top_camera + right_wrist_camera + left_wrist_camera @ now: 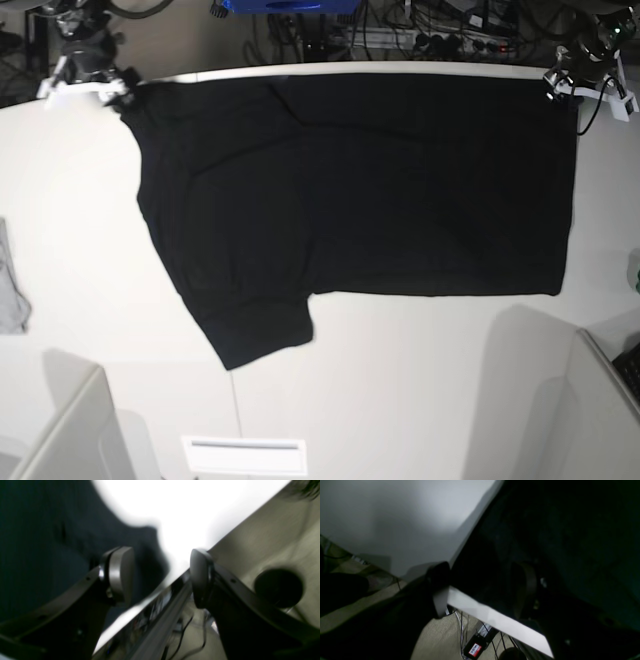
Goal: Fold the T-shirt properly
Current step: 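Release the shirt and move the right gripper to the sleeve side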
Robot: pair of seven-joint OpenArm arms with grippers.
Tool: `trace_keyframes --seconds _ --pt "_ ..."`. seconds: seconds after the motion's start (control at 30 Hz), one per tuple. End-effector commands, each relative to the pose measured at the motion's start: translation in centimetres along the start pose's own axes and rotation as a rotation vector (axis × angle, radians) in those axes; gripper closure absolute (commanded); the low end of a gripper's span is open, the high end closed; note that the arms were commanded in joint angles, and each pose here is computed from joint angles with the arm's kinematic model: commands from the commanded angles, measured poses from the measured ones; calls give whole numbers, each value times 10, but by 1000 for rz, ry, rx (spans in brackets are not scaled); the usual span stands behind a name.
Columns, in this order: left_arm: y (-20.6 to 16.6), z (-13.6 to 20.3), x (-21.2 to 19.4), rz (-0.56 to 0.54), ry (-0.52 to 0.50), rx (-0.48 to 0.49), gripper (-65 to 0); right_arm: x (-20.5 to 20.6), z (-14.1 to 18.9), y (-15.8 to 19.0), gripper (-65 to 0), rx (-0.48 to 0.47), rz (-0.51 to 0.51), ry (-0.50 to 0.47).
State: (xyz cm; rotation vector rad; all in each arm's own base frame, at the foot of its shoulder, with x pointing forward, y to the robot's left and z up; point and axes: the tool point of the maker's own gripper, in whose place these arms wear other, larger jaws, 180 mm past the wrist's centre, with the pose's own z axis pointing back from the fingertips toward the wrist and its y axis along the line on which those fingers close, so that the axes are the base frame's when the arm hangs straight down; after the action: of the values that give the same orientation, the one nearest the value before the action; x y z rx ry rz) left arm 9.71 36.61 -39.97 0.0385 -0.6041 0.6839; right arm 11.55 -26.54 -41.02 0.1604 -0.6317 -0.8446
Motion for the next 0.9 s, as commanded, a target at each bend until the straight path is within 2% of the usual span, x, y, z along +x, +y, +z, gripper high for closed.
trace_keyframes --seconds 0.0,0.1,0.17,0.37,0.63,0.73,0.87 --pt "20 13 24 8 -80 50 -372 17 5 -4 -345 -9 15 -48" --pt "43 30 43 42 -150 109 -374 44 9 -11 -348 -25 41 -101" --pt "40 40 68 4 -208 110 -374 56 6 -1 -348 -2 85 -113" --pt "2 71 114 -117 -359 71 -374 71 -15 70 -344 162 213 -110" --pt "-10 70 136 -124 -409 47 -374 87 -32 175 -342 383 296 -119" --pt "-15 67 134 -124 -404 28 -374 95 -47 210 -342 435 314 -59" --pt "-28 59 129 -147 -381 -1 -374 111 -70 240 -344 464 302 -17"
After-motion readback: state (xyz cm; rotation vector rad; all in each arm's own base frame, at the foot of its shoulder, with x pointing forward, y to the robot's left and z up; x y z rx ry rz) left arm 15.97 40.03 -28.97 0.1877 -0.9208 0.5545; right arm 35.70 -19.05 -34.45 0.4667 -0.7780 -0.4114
